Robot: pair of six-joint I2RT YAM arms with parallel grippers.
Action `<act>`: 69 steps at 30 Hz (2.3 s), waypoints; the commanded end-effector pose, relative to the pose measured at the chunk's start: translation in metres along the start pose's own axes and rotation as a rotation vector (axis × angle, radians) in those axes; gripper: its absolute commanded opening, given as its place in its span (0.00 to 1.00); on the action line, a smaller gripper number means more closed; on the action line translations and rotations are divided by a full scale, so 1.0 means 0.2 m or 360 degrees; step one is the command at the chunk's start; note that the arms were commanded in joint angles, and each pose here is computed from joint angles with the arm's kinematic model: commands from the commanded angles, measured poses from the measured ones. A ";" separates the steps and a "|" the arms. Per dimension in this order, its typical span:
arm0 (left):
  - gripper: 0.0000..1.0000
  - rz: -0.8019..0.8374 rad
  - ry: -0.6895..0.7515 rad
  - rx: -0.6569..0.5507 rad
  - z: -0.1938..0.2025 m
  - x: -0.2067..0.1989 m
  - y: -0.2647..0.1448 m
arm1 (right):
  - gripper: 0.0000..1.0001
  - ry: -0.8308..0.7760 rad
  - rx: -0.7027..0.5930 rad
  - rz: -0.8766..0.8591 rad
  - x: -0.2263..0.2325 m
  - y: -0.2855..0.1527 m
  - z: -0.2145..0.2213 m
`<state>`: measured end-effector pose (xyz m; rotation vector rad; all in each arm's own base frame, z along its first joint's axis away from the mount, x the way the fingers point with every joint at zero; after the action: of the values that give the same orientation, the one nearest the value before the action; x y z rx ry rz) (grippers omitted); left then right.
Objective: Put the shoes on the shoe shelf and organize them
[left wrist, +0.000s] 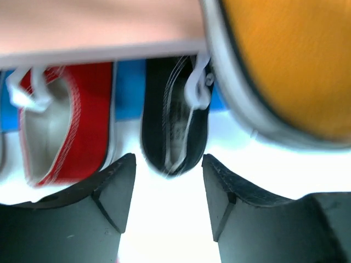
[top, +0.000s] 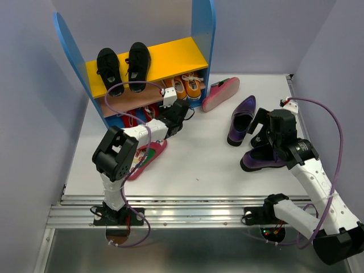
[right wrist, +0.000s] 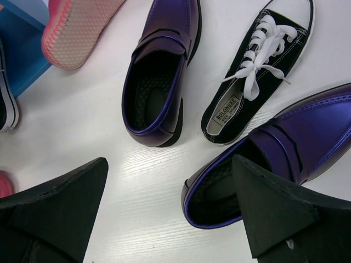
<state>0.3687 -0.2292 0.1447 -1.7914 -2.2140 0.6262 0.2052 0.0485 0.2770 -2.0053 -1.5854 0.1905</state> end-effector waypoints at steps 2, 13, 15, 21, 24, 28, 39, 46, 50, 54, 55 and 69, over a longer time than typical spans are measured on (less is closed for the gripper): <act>0.69 0.0054 -0.0073 -0.0094 -0.12 0.03 -0.21 | 1.00 0.0051 -0.0011 -0.0029 0.02 0.04 0.00; 0.79 0.0161 0.0012 -0.0117 -0.19 0.09 -0.54 | 1.00 0.0077 0.0029 -0.0119 0.12 0.14 -0.02; 0.79 0.0202 0.0012 -0.0113 -0.20 0.08 -0.61 | 1.00 0.0093 0.0068 -0.0139 0.18 0.22 -0.03; 0.79 0.0233 -0.0059 -0.0084 -0.28 0.17 -0.76 | 1.00 0.0141 0.0098 -0.0227 0.39 0.46 -0.14; 0.79 0.0231 -0.0107 -0.0110 -0.32 0.23 -0.82 | 1.00 0.0137 0.0145 -0.0253 0.51 0.65 -0.18; 0.79 0.0236 -0.0168 -0.0151 -0.38 0.31 -0.89 | 1.00 0.0155 0.0218 -0.0285 0.65 0.87 -0.19; 0.79 0.0249 -0.0214 -0.0145 -0.40 0.37 -0.95 | 1.00 -0.0031 0.0436 -0.0434 0.87 1.23 -0.04; 0.79 0.0246 -0.0209 -0.0138 -0.39 0.36 -0.94 | 1.00 -0.0080 0.0484 -0.0445 0.88 1.33 0.02; 0.79 0.0253 -0.0210 -0.0135 -0.40 0.34 -0.94 | 1.00 -0.0080 0.0451 -0.0464 0.89 1.32 0.00; 0.79 0.0252 -0.0202 -0.0130 -0.39 0.33 -0.92 | 1.00 -0.0094 0.0469 -0.0435 0.88 1.35 0.03; 0.79 0.0254 -0.0202 -0.0129 -0.40 0.33 -0.92 | 1.00 -0.0096 0.0474 -0.0415 0.87 1.37 0.05; 0.79 0.0266 -0.0177 -0.0120 -0.40 0.30 -0.91 | 1.00 -0.0191 0.0363 0.0162 0.48 1.36 0.02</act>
<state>0.2262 -0.1851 0.2791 -2.0069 -2.1657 0.7009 0.4670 0.1648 0.1573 -1.6880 -1.6430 0.4258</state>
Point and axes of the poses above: each gripper's point midway between its finger pads, its own y axis out along the fingers, its own x axis along the line the jaws close on, z = x × y, the point moved 9 cm from there along -y, back along the fingers
